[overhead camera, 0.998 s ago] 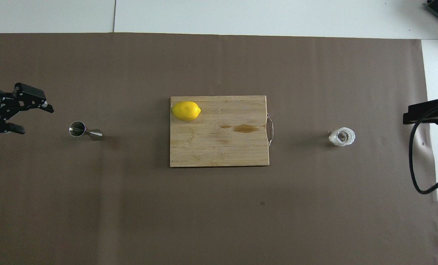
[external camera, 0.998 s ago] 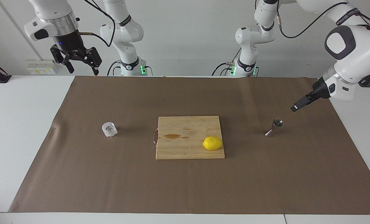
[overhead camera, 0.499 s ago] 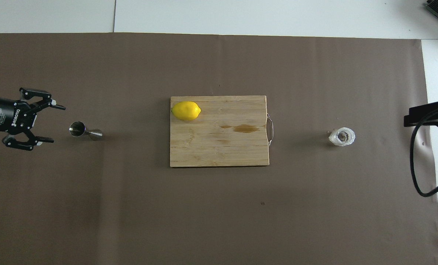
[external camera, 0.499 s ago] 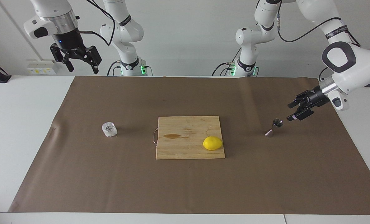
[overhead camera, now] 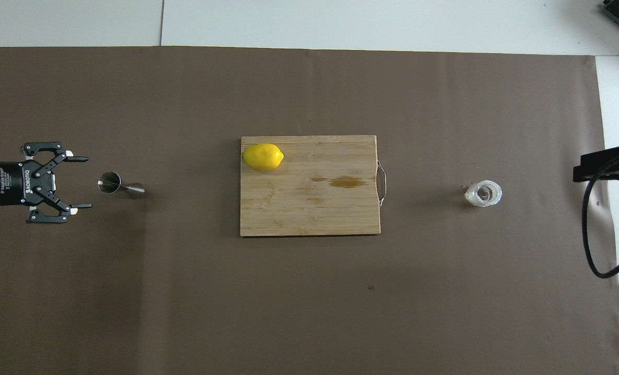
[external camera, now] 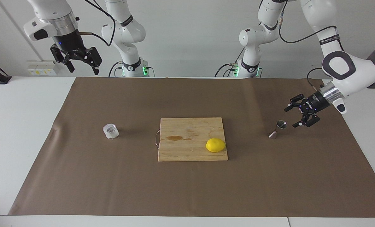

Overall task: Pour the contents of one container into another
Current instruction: 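Move the open left gripper toward the metal jigger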

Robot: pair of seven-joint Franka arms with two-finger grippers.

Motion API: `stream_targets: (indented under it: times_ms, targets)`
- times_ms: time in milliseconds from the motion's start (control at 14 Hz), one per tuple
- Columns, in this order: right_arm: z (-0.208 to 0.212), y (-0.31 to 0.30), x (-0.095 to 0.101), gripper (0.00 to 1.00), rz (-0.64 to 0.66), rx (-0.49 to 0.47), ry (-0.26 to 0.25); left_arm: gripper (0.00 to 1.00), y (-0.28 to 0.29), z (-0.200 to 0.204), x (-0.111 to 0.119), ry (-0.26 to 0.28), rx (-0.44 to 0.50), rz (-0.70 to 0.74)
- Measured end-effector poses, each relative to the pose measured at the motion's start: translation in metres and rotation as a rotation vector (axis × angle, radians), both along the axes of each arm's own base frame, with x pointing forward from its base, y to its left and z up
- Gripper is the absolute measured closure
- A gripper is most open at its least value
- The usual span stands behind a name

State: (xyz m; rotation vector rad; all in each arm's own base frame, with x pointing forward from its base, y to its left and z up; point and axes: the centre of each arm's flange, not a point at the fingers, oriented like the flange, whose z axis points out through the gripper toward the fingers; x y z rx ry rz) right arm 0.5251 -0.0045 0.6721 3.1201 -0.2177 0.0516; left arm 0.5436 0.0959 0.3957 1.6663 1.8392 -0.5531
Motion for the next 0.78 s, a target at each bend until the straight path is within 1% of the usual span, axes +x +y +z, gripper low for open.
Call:
stream_targets:
  times_ms: [143,285,499,784]
  targets:
    - [-0.004,0.000,0.001,0.00,-0.001,0.000,0.004,0.00,0.005,-0.018,-0.014,-0.006,-0.061,0.143]
    - [-0.005,-0.003,0.001,0.00,-0.006,0.000,0.005,0.00,0.000,-0.037,-0.028,0.007,-0.096,0.226]
    - [-0.006,-0.006,0.004,0.00,0.003,-0.001,-0.002,0.00,-0.002,-0.051,-0.041,0.027,-0.127,0.283]
    - [-0.011,-0.007,0.010,0.00,0.027,-0.002,-0.007,0.00,-0.007,-0.059,-0.050,0.036,-0.132,0.315]
